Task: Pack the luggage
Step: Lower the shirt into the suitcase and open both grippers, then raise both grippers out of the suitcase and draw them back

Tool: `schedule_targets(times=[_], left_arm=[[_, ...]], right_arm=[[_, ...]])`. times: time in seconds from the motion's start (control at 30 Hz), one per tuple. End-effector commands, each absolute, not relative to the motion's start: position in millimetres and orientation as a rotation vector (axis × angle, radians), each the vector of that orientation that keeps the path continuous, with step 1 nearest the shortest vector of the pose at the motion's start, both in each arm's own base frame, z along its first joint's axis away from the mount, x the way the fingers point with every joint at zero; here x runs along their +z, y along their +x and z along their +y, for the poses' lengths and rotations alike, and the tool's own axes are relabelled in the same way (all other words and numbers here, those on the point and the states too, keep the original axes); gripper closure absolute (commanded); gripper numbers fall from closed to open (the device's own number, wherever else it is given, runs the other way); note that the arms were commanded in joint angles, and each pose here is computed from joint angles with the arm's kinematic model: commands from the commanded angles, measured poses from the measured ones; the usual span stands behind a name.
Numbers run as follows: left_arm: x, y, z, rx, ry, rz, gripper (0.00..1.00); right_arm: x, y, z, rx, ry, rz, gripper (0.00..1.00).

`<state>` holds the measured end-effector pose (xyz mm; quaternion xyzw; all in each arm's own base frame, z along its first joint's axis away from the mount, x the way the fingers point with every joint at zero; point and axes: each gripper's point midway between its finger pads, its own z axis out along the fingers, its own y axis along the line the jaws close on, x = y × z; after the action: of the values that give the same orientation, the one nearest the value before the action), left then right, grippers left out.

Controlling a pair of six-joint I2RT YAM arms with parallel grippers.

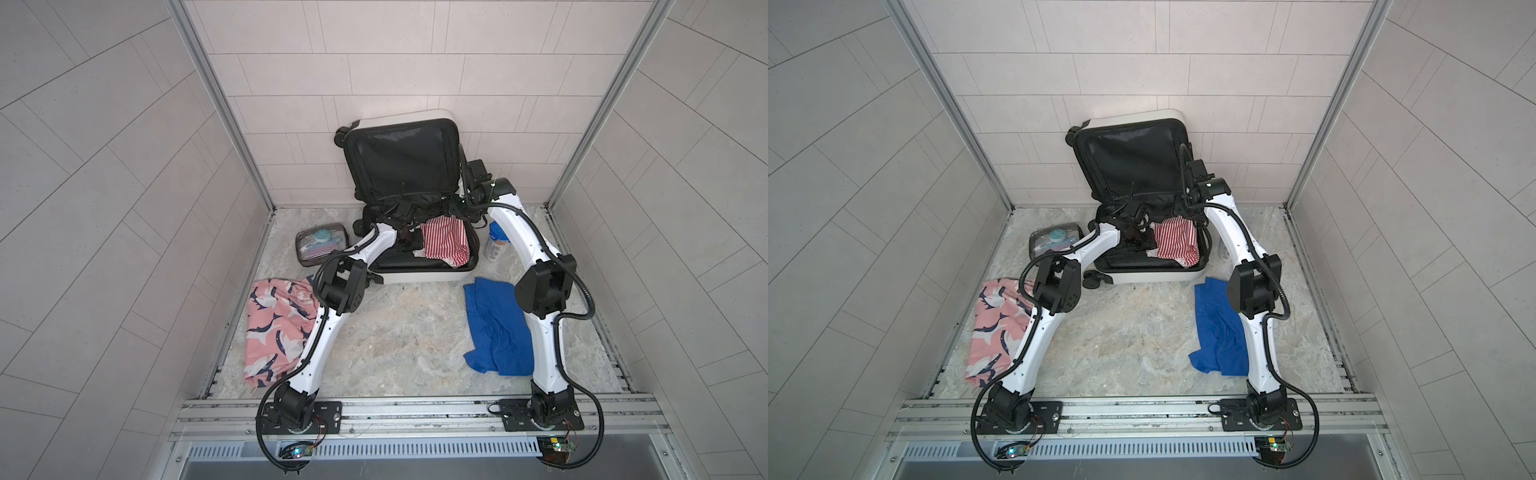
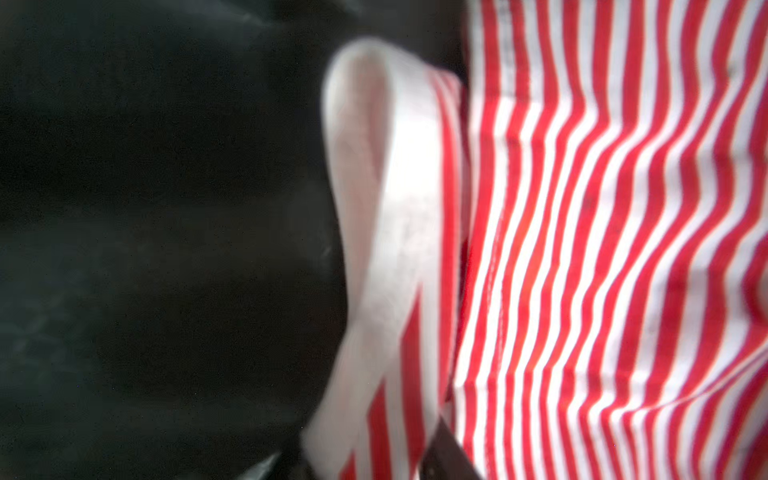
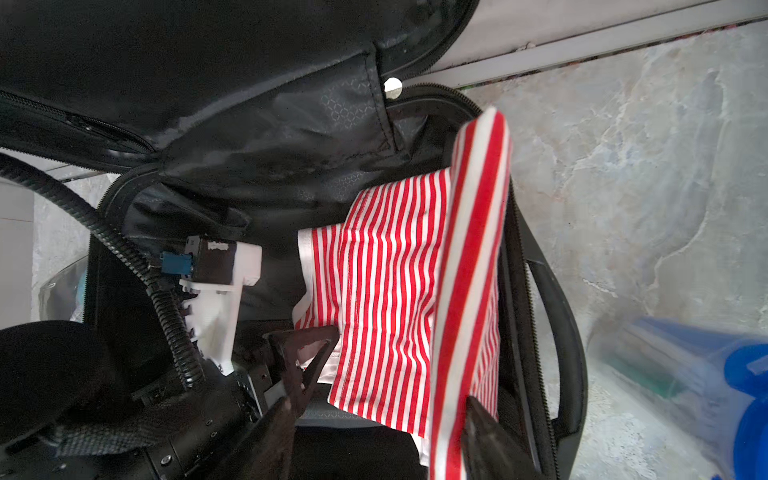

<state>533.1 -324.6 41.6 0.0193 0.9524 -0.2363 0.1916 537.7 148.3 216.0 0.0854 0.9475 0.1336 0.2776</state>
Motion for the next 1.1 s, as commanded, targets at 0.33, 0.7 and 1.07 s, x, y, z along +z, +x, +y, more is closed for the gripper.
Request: schedule_targets(times=[0.33,0.7,1.07], left_arm=[[96,551,-274,-0.734,-0.098,2.489,1.0],[72,552,-226,-0.671,-0.196,2.555,1.0],[56,543,-201,-0.623,-0.259,2.624,1.0]], right_arm=[[203,543,137,0.369,0.254,2.567,0.34],[189,550,126,0.377,0.275,2.586,0.33],[209,553,111,0.365,0.277,2.548,0.32]])
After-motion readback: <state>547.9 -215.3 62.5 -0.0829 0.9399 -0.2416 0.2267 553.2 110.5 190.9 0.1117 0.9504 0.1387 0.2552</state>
